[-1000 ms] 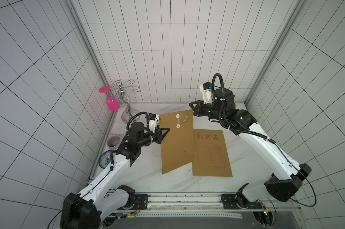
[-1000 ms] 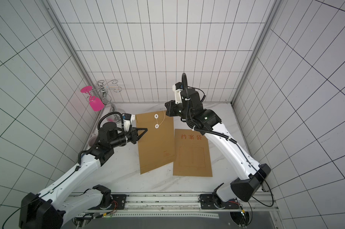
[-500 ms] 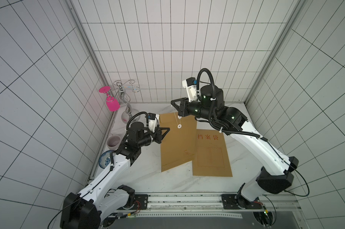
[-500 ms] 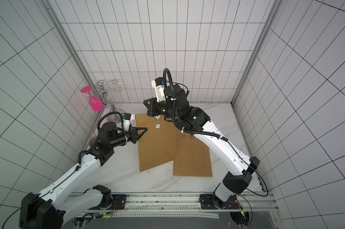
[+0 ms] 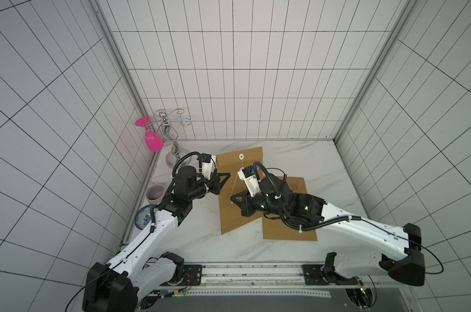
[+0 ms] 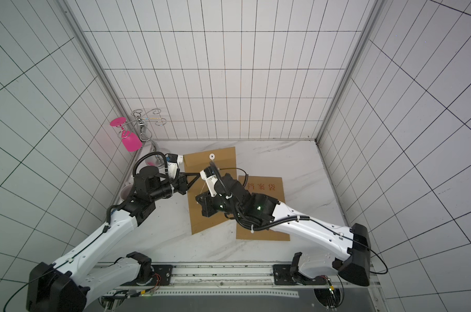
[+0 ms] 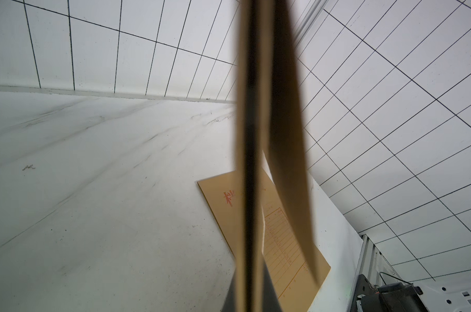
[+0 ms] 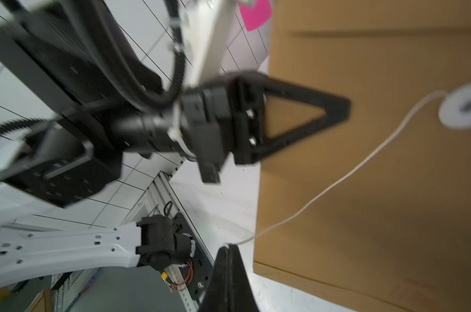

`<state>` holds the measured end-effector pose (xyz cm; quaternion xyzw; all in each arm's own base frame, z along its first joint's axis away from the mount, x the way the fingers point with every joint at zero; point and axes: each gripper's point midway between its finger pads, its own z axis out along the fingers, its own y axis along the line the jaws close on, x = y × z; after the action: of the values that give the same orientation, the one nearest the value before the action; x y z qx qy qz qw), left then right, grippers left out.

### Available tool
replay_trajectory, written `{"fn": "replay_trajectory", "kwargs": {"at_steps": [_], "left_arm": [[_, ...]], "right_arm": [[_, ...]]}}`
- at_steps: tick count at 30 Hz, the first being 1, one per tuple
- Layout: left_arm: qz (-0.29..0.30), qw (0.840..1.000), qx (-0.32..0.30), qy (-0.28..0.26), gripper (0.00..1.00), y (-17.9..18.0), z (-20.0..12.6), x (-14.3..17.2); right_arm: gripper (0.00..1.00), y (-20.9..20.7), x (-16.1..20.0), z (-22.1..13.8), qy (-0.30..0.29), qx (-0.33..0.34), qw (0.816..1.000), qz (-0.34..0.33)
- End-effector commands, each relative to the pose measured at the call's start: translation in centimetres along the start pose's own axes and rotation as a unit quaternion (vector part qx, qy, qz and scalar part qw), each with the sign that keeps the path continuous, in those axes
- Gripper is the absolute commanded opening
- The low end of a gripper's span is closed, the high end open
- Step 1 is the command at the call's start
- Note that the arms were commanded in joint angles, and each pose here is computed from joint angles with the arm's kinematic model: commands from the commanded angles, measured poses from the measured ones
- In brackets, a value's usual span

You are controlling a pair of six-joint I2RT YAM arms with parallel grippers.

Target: Open the file bag

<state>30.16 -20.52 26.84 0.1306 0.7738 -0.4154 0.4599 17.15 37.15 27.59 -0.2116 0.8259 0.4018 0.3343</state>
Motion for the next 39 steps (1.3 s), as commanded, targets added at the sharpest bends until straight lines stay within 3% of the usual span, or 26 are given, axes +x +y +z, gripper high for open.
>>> {"fn": "replay_trajectory", "kwargs": {"at_steps": [1, 5, 9, 14, 17, 20, 24, 29, 39], "left_arm": [[0.003, 1.0, -0.002, -0.013, 0.0, 0.0, -0.1, -0.9], [0.0, 1.0, -0.007, -0.013, 0.0, 0.3, 0.0, -1.1], [-0.002, 1.0, -0.012, -0.016, 0.0, 0.6, -0.2, -1.2], [-0.003, 1.0, -0.012, -0.018, 0.0, 0.7, -0.3, -1.3], [-0.003, 1.0, -0.011, -0.017, 0.0, 0.7, -0.3, -1.2], [-0.005, 1.0, -0.013, -0.014, 0.0, 0.9, 0.0, -1.1], [-0.004, 1.0, 0.008, -0.002, 0.0, 0.4, 0.3, -0.8], [-0.004, 1.0, 0.013, 0.0, 0.0, 0.2, 0.4, -0.9], [0.003, 1.0, 0.011, 0.005, 0.0, -0.6, 0.2, -2.4]], "right_arm": [[0.0, -3.0, 4.2, 0.4, -0.002, 0.03, 0.997, 0.066], [0.0, -8.2, 9.4, 0.3, 0.033, 0.095, 0.99, 0.094], [0.0, -12.8, 12.2, -1.2, 0.063, 0.155, 0.975, 0.144], [0.0, -18.2, 13.9, -4.5, 0.064, 0.214, 0.951, 0.214], [0.0, -21.1, 13.2, -7.5, 0.041, 0.262, 0.939, 0.221], [0.0, -22.8, 10.0, -10.4, -0.003, 0.289, 0.933, 0.213], [0.0, -22.4, 3.1, -12.9, -0.052, 0.286, 0.938, 0.19], [0.0, -18.1, -6.3, -13.1, -0.088, 0.232, 0.963, 0.106], [0.0, -11.1, -26.4, -12.8, -0.188, 0.154, 0.97, 0.006]]}}
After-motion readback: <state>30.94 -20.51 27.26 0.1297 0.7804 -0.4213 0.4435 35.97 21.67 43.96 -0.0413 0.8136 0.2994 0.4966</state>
